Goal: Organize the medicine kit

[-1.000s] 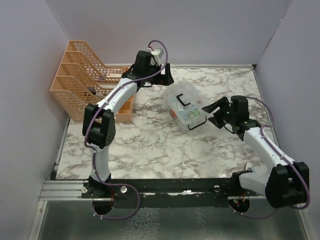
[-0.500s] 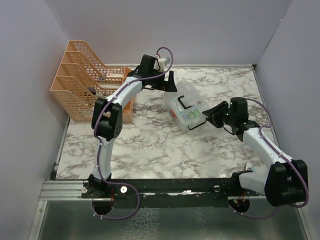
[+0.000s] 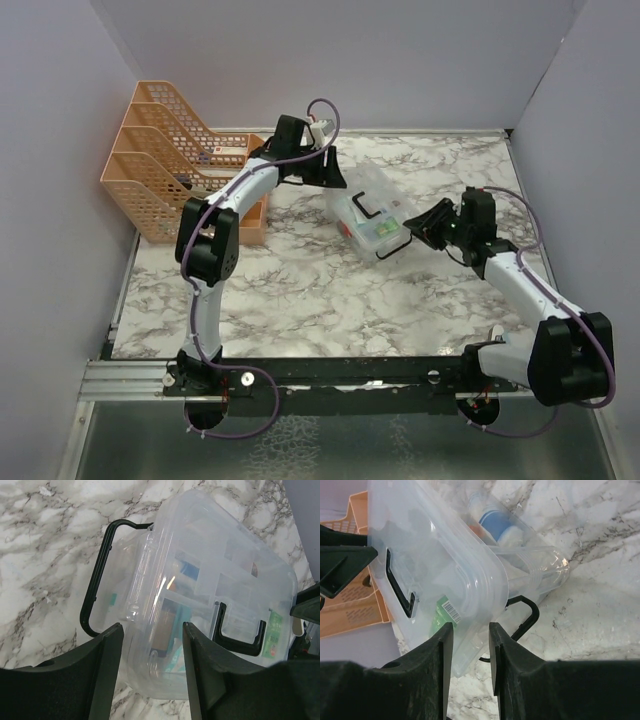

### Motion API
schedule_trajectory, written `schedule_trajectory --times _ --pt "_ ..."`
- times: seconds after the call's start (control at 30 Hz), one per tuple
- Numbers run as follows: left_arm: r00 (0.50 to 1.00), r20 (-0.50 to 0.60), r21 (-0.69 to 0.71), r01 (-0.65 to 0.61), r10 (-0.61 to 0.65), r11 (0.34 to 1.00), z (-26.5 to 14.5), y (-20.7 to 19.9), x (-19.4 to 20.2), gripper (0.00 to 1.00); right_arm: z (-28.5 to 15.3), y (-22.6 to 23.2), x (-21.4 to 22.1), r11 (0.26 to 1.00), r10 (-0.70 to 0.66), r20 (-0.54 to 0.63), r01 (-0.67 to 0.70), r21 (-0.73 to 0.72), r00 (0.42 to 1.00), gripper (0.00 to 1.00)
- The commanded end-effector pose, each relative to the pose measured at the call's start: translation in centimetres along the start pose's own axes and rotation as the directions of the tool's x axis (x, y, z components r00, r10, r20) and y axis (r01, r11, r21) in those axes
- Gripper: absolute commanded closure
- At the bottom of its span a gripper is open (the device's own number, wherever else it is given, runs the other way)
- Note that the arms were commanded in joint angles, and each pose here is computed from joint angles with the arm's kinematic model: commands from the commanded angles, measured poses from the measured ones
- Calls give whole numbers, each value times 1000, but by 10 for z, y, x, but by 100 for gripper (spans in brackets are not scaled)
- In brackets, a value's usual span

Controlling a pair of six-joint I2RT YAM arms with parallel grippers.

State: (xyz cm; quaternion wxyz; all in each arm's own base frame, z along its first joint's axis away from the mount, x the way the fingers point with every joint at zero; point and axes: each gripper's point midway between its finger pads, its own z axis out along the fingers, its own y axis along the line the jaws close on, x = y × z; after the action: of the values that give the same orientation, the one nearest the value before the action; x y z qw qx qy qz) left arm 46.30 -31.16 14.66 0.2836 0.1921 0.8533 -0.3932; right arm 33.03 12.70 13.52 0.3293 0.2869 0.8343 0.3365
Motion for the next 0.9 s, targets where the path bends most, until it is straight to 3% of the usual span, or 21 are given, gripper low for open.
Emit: schedule_trajectory --times 0.0,0.43,0.6,0.87 --pt "991 -81 -91 102 -110 991 -15 14 41 52 11 -11 15 987 -158 -107 158 -6 982 69" --pt "936 -106 -179 315 -336 932 -57 3 154 55 21 1 23 868 -493 -221 458 -193 841 70" --pt "942 -133 -170 285 -309 943 -66 -28 181 55 20 9 35 831 -546 -269 471 -297 794 70" --pt "932 -95 -203 325 -349 924 -89 -42 208 55 13 15 56 792 -596 -292 488 -367 748 70"
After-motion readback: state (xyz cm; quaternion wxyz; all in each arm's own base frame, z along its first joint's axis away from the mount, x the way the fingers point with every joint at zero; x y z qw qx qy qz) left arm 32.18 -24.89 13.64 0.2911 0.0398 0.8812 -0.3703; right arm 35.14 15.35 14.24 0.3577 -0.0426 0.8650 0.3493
